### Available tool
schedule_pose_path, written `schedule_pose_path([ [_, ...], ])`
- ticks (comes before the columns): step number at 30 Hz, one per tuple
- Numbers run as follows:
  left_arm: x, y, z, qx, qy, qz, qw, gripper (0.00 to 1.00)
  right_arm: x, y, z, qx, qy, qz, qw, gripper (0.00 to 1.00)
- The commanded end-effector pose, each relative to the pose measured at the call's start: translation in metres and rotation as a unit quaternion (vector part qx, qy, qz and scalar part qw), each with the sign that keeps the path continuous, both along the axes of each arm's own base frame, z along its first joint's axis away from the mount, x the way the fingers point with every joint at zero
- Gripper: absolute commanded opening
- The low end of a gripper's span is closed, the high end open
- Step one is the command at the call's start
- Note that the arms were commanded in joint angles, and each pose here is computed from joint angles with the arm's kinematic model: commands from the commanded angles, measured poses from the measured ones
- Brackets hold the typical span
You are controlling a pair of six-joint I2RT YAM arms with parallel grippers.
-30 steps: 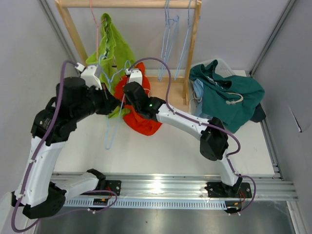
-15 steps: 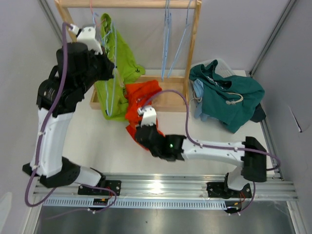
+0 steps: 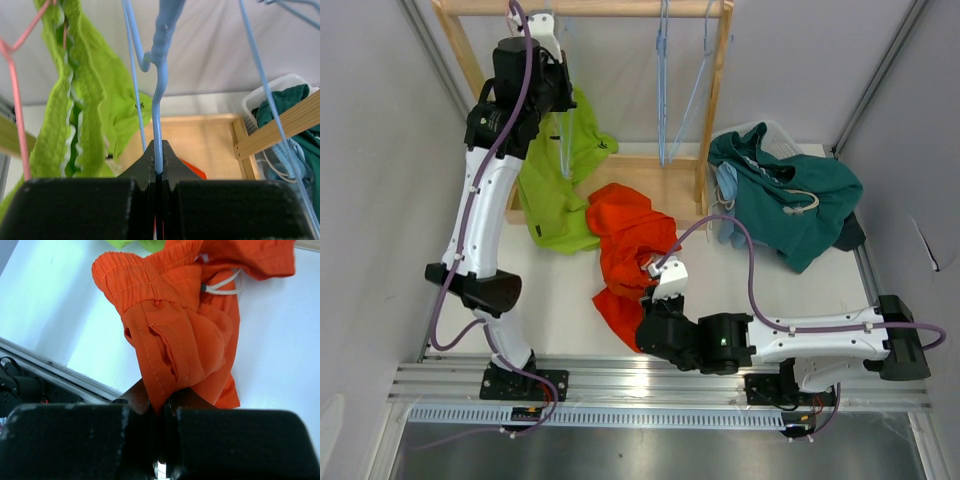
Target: Remove the shorts from the hanger
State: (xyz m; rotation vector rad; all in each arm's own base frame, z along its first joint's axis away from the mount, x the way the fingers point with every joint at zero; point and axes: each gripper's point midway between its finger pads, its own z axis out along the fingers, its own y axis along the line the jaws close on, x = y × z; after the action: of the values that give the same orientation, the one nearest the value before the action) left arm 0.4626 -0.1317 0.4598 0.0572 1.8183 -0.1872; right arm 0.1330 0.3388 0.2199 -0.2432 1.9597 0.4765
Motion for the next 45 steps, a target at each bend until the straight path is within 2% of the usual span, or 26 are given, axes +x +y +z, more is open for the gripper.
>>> schedule_pose_path([
  [1, 0.001, -0.005, 0.073, -0.019, -0.127, -0.028, 0.991, 0.00, 0.009, -0.014, 0.011, 0.036, -0.018, -0.048, 0.998, 0.00],
  [6, 0.016, -0.015, 0.073, -0.032, -0.137, -0.042, 0.989, 0.00, 0.012, -0.011, 0.009, 0.032, -0.025, -0.050, 0.998, 0.00],
  [17, 0.063, -0.029, -0.008, -0.047, -0.038, -0.059, 0.996, 0.00, 0.016, -0.027, 0.049, 0.045, -0.048, -0.056, 0.996, 0.00],
  [23, 0.059, -0.025, -0.032, -0.051, 0.002, -0.053, 0.997, 0.00, 0.006, -0.048, 0.077, 0.059, -0.066, -0.069, 0.994, 0.00],
  [26, 0.048, -0.025, -0.043, -0.051, 0.022, -0.058, 0.997, 0.00, 0.003, -0.064, 0.099, 0.064, -0.085, -0.085, 0.991, 0.00],
  [27, 0.039, -0.023, -0.033, -0.054, 0.013, -0.060, 0.997, 0.00, 0.005, -0.069, 0.107, 0.067, -0.091, -0.094, 0.989, 0.00],
  [28, 0.037, -0.026, -0.051, -0.053, 0.032, -0.067, 0.996, 0.05, 0.009, -0.079, 0.115, 0.053, -0.109, -0.111, 0.986, 0.00],
  [29, 0.032, -0.026, -0.050, -0.053, 0.032, -0.070, 0.996, 0.13, 0.012, -0.085, 0.137, 0.057, -0.120, -0.118, 0.984, 0.00],
  [30, 0.022, -0.024, -0.039, -0.057, 0.021, -0.075, 0.995, 0.33, 0.014, -0.090, 0.152, 0.052, -0.133, -0.125, 0.982, 0.00],
  [31, 0.020, -0.028, -0.055, -0.058, 0.038, -0.084, 0.994, 0.46, 0.018, -0.097, 0.180, 0.078, -0.146, -0.149, 0.975, 0.00],
  [32, 0.015, -0.028, -0.054, -0.058, 0.037, -0.087, 0.994, 0.61, 0.021, -0.106, 0.192, 0.021, -0.175, -0.149, 0.973, 0.00],
  [33, 0.006, -0.026, -0.043, -0.062, 0.026, -0.089, 0.994, 0.84, 0.022, -0.106, 0.220, 0.082, -0.167, -0.171, 0.968, 0.00],
  [36, -0.004, -0.024, -0.060, -0.059, 0.045, -0.092, 0.993, 0.99, 0.038, -0.129, 0.264, 0.058, -0.199, -0.182, 0.961, 0.00],
  [40, -0.025, -0.016, -0.061, -0.042, 0.045, -0.094, 0.994, 0.99, 0.065, -0.160, 0.317, 0.052, -0.227, -0.217, 0.948, 0.00],
  [42, -0.038, -0.011, -0.059, -0.037, 0.036, -0.093, 0.994, 0.99, 0.084, -0.177, 0.334, 0.028, -0.251, -0.241, 0.937, 0.00],
  [45, -0.058, -0.007, -0.048, -0.046, 0.018, -0.096, 0.994, 0.99, 0.102, -0.202, 0.369, 0.028, -0.277, -0.280, 0.919, 0.00],
])
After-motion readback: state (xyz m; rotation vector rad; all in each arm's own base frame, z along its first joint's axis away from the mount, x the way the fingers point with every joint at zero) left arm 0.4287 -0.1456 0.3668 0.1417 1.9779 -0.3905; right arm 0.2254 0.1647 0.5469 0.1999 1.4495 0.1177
